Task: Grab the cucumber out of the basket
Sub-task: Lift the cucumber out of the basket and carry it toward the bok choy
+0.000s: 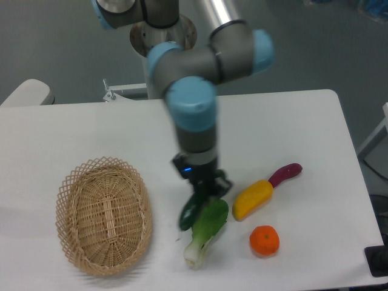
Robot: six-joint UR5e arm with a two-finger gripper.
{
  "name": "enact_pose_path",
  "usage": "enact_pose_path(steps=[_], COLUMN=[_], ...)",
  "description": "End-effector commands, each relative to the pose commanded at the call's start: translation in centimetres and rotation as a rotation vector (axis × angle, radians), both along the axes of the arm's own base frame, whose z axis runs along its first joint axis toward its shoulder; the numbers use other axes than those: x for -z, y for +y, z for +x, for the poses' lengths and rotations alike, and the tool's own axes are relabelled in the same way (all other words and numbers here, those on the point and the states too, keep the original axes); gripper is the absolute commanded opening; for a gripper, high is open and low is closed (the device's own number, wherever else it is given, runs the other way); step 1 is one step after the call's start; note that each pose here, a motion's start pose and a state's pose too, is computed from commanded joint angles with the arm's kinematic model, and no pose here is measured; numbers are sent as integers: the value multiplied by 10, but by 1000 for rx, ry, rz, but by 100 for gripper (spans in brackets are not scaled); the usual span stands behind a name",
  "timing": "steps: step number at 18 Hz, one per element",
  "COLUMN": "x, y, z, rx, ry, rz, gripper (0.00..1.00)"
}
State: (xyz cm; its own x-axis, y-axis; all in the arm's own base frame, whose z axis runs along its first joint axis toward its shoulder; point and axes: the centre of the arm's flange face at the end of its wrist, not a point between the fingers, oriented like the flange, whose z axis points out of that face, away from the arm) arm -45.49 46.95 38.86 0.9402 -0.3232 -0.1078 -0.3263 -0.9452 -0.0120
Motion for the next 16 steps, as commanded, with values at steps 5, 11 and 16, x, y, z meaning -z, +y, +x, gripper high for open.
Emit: enact_pose_path(steps=[5,11,16], x=[-3,1,0], y=[-39,-51,-52], z=[-34,-49,-49], rx=[59,76,76], ry=[4,5,6], rz=[-20,-20,-18], gripper=[21,21,21])
